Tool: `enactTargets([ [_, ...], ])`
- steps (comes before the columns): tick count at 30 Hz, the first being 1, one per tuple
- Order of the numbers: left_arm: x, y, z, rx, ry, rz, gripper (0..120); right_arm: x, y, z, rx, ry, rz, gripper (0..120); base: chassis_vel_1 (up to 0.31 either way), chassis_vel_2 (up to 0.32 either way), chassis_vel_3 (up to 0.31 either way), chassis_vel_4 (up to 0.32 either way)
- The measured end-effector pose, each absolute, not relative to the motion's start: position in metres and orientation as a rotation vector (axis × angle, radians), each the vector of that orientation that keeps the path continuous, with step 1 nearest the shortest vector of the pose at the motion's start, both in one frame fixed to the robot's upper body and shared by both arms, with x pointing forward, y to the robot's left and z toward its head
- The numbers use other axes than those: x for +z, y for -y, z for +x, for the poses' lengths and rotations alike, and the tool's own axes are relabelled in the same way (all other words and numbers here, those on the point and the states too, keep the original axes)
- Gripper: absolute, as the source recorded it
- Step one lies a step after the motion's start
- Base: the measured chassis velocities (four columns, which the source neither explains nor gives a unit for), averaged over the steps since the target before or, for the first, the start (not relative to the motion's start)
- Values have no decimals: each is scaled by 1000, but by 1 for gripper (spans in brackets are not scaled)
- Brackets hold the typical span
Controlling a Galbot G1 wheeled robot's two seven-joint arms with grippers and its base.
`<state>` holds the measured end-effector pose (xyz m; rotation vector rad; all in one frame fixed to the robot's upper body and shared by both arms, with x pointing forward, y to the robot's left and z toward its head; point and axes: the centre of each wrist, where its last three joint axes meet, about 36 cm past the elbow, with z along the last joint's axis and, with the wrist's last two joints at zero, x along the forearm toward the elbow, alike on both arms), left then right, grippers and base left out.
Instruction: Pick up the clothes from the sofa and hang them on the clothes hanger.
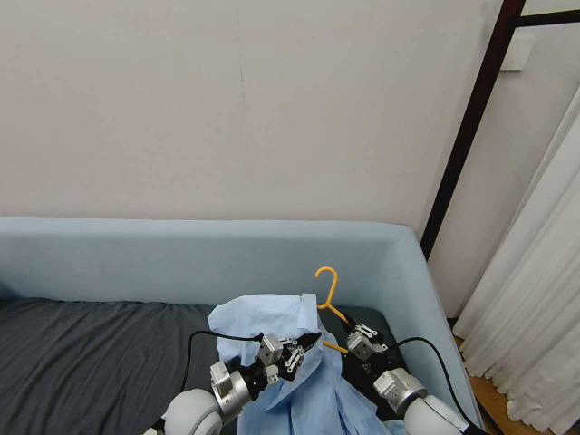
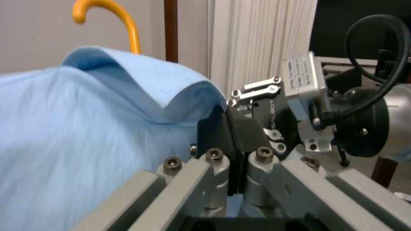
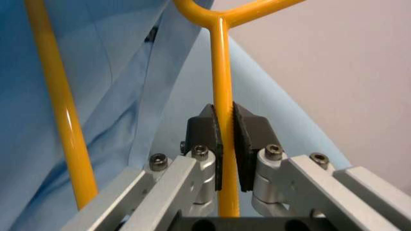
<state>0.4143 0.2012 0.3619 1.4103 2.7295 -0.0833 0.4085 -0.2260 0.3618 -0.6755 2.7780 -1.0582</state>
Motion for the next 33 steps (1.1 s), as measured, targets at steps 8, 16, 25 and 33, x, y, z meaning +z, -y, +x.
enactTargets([
  [8,368,-199,412,-80,-2733,1367,0,355,224,409,-977,-2706,-660,5,0,0,0,0],
  [16,376,-227,402,-2,-2692,1400,25,351,229,413,-967,-2646,-531,5,0,0,0,0],
  [25,408,-289,406,72,-2601,1488,55,357,249,425,-1075,-2506,-445,5,0,0,0,0],
  [33,515,-350,452,180,-2488,1562,88,365,259,432,-1214,-2323,-480,5,0,0,0,0],
])
